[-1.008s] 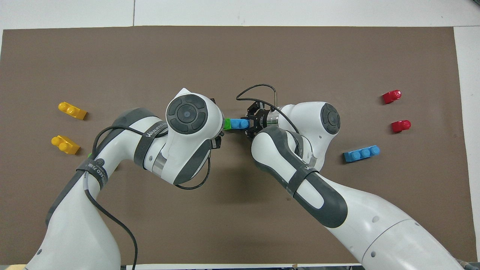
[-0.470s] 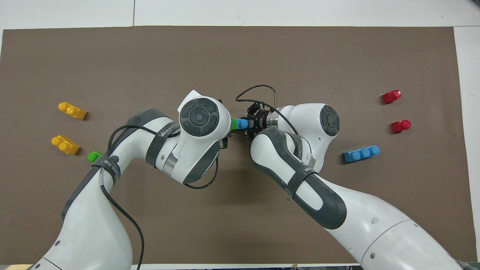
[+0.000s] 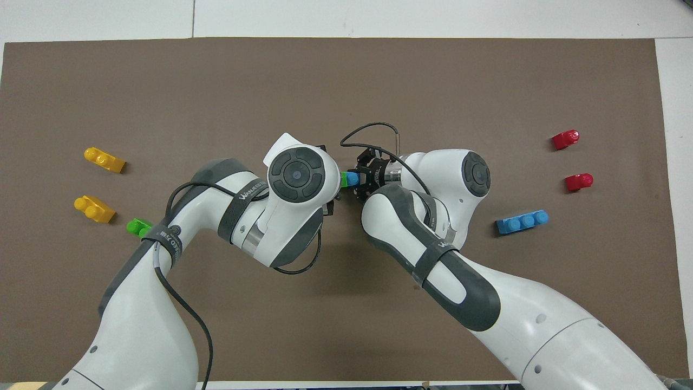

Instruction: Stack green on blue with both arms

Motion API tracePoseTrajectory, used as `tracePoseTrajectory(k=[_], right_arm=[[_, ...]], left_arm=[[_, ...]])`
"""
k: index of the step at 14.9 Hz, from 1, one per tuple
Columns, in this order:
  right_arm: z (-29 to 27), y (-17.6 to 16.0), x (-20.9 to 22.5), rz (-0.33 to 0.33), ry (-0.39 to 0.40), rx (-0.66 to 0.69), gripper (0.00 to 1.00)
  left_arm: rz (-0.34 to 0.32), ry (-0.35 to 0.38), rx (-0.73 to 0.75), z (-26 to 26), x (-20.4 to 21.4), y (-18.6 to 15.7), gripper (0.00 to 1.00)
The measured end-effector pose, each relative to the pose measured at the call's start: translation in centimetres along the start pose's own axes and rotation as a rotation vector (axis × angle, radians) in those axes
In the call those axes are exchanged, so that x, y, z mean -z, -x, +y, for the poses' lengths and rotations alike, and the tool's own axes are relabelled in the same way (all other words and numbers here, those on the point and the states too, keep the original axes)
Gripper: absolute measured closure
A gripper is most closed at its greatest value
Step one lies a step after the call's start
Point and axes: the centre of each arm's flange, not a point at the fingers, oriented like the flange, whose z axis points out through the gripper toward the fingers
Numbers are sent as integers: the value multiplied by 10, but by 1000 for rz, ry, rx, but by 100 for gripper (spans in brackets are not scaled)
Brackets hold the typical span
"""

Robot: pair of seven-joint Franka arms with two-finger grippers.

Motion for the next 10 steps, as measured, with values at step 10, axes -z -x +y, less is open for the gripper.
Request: tracePoseTrajectory(k=[10], right_arm=[[0,0,0,0,0,0,65]], left_arm=[[10,26,-25,1,-10,0,66]])
